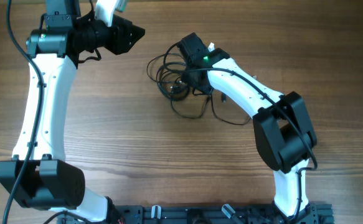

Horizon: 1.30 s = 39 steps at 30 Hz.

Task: Untangle cables
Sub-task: 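Grasp a cable loop with the right gripper and lift it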

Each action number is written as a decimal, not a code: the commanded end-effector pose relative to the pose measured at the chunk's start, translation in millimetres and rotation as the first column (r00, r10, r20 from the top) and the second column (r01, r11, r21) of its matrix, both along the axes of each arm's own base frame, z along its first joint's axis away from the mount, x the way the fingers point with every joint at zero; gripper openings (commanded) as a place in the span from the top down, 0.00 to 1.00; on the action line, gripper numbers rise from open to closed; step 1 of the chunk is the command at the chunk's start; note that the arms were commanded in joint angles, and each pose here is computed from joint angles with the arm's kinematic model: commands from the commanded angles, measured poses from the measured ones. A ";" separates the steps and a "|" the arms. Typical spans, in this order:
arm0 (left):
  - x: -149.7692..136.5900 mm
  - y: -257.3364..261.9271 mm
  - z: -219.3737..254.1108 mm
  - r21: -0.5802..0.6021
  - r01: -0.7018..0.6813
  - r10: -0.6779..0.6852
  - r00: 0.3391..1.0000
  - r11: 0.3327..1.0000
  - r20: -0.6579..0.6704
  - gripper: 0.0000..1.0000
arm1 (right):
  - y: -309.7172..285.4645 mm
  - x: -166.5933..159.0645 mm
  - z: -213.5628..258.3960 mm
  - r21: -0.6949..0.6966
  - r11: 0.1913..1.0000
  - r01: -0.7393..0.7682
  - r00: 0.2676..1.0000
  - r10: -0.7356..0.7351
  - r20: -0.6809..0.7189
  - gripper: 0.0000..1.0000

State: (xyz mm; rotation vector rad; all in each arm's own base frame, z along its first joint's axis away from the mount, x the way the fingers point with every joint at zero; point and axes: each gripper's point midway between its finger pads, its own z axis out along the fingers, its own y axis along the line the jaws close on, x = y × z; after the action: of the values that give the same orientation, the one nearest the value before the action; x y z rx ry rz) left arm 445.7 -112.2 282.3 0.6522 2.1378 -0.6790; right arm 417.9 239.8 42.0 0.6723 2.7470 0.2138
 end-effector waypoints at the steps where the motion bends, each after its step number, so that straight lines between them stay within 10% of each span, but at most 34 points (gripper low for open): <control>1: -1.9 -1.7 12.6 -0.005 0.028 -0.028 0.999 1.000 0.044 0.52 | 6.9 -1.3 -11.9 -0.033 0.998 -0.049 0.999 0.050 0.009 0.46; 24: -2.0 -1.7 12.5 -0.005 0.028 -0.028 0.999 1.000 0.044 0.52 | 7.4 -1.2 -42.5 -0.065 0.997 -0.041 0.999 0.040 -0.016 0.46; 31: -2.0 -1.7 12.5 -0.006 0.028 -0.027 0.999 1.000 0.043 0.51 | 7.5 -0.8 -43.0 -0.061 0.998 -0.032 0.999 0.032 -0.015 0.93; 39: -2.1 -1.7 12.5 -0.006 0.028 -0.027 0.999 1.000 0.043 0.51 | 17.4 21.3 -27.2 -0.023 0.997 -0.070 0.995 0.072 0.075 0.96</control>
State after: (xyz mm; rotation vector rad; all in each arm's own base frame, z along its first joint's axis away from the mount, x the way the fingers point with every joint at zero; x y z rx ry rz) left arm 445.7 -112.2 282.3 0.6522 2.1378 -0.6790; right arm 430.1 258.7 14.7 0.5991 2.7186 0.2286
